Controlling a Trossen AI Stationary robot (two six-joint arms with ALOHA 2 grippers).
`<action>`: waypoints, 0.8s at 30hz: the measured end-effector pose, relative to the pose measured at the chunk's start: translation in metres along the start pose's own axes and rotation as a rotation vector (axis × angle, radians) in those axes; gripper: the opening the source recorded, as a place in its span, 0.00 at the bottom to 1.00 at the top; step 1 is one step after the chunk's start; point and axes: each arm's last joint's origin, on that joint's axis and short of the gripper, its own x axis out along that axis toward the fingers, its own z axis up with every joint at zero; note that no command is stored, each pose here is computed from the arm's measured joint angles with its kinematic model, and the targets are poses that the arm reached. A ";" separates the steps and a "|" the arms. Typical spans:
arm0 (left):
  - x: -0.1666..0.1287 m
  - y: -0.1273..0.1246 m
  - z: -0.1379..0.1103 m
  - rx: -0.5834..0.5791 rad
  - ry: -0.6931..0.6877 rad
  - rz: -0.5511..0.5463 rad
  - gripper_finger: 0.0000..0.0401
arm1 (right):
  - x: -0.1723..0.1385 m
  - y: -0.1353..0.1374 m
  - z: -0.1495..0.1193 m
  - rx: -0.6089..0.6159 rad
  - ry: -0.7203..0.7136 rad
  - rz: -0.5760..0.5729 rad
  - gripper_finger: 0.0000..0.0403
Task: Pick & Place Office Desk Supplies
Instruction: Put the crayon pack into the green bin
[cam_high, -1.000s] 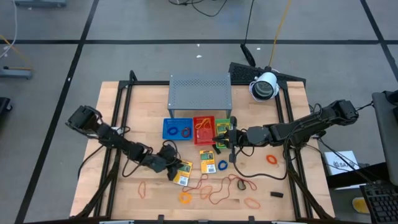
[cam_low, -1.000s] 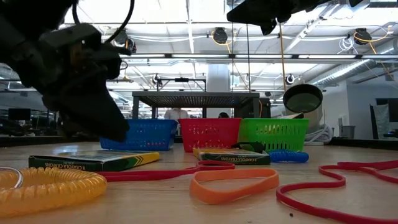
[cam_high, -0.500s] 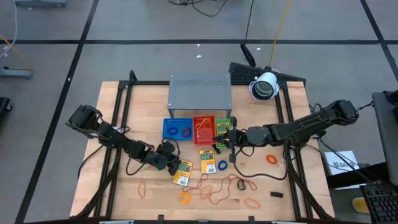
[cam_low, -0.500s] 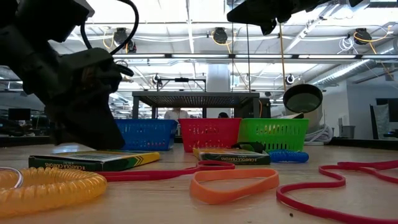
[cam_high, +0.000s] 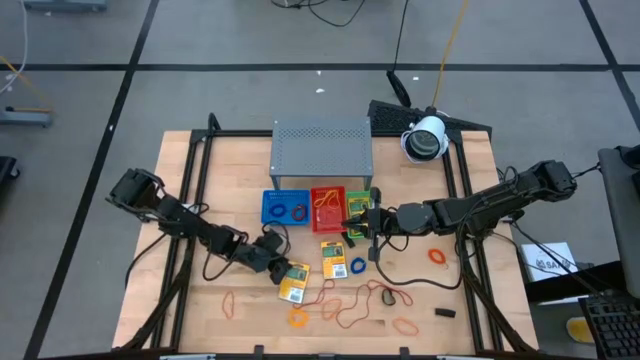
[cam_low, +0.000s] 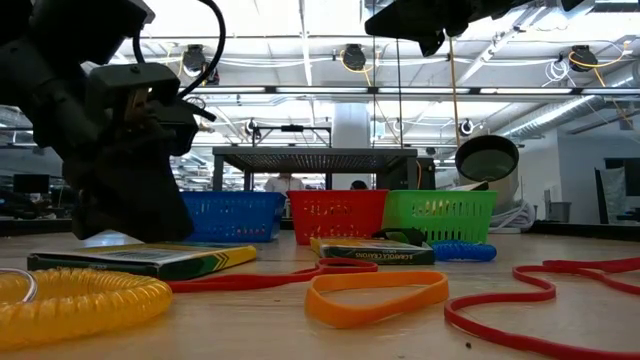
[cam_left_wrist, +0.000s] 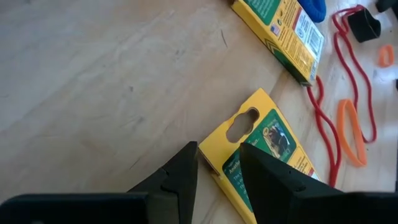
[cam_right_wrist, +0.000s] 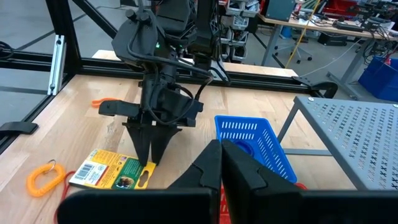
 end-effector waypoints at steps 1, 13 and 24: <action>0.000 0.000 0.000 -0.001 0.002 -0.002 0.32 | 0.000 0.000 0.000 0.000 0.000 0.000 0.00; 0.000 -0.001 0.001 -0.040 0.020 -0.019 0.02 | 0.000 0.000 0.000 0.000 0.000 -0.001 0.00; -0.003 -0.022 0.017 0.026 -0.127 -0.252 0.01 | 0.000 0.000 0.000 0.000 -0.001 -0.001 0.00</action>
